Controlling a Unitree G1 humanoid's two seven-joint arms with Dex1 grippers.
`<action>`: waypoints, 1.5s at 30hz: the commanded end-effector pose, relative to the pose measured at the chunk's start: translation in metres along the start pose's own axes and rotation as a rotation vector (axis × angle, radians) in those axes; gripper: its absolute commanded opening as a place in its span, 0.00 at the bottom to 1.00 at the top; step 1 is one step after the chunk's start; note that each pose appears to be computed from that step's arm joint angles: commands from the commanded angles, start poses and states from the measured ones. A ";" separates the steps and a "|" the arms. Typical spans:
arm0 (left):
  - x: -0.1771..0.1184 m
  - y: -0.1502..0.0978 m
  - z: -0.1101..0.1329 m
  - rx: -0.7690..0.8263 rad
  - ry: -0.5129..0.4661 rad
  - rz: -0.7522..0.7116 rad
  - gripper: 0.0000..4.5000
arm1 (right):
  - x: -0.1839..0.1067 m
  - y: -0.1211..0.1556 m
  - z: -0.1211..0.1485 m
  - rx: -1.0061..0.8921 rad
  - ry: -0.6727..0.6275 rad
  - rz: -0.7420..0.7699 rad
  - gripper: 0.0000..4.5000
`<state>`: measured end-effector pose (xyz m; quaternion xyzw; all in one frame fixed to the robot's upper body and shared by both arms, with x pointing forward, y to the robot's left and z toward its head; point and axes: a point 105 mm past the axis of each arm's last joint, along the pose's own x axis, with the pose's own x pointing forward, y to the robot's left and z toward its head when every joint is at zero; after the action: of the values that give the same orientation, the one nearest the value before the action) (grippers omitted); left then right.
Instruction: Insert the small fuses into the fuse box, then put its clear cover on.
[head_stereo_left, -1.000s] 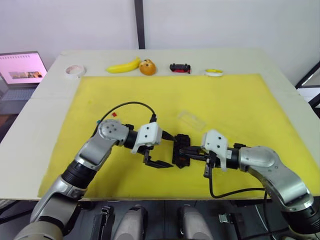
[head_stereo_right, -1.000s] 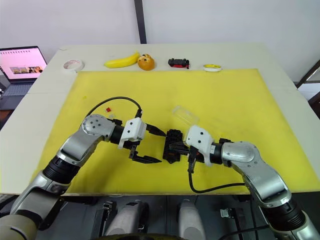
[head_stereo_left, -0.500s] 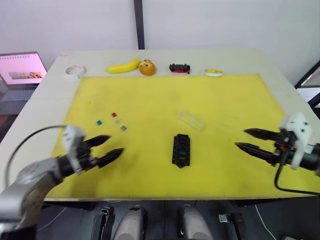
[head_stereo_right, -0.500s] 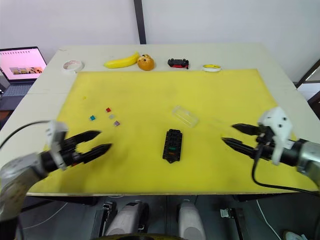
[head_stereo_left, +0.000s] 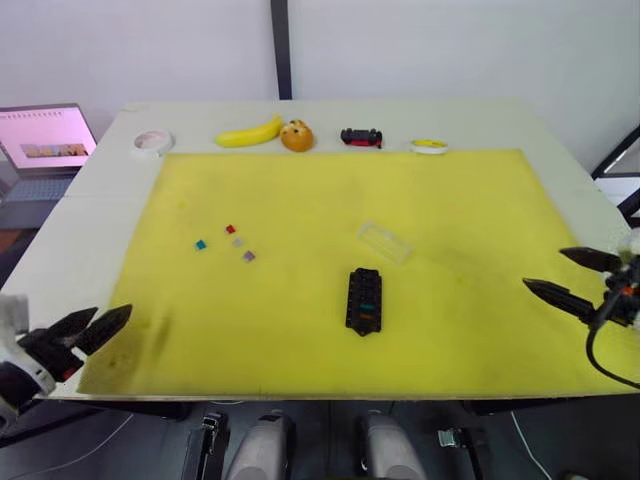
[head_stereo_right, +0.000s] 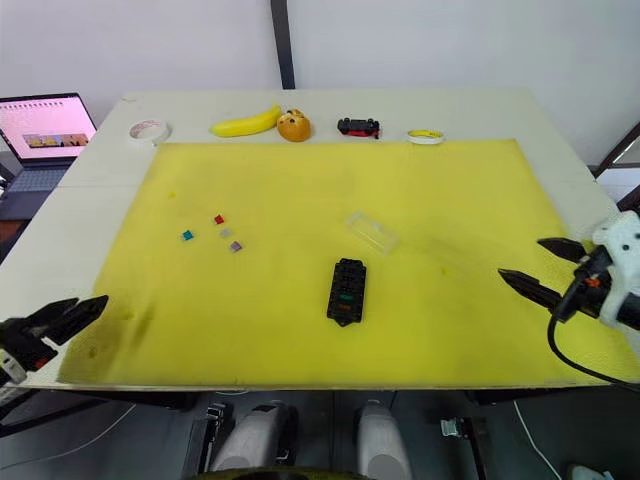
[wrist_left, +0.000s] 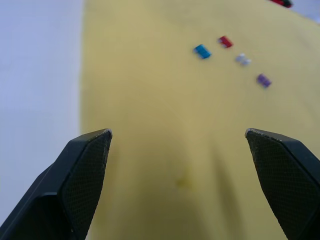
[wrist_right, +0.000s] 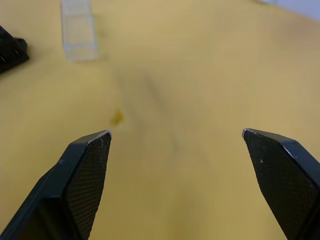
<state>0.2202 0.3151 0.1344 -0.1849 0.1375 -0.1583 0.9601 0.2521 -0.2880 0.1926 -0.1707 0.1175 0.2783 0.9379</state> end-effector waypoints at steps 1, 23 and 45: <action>0.013 -0.007 0.009 -0.108 0.042 -0.122 1.00 | 0.019 0.033 0.031 -0.039 -0.090 0.124 0.99; 0.121 -0.005 0.050 -0.564 0.232 -0.293 1.00 | 0.090 0.164 0.098 -0.063 -0.336 0.569 0.99; 0.149 -0.007 0.002 -0.549 0.358 -0.276 1.00 | 0.091 0.162 0.096 -0.090 -0.315 0.543 0.99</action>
<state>0.3571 0.2671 0.1225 -0.4285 0.2843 -0.2724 0.8132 0.2514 -0.0811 0.1983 -0.1158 0.0283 0.5458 0.8294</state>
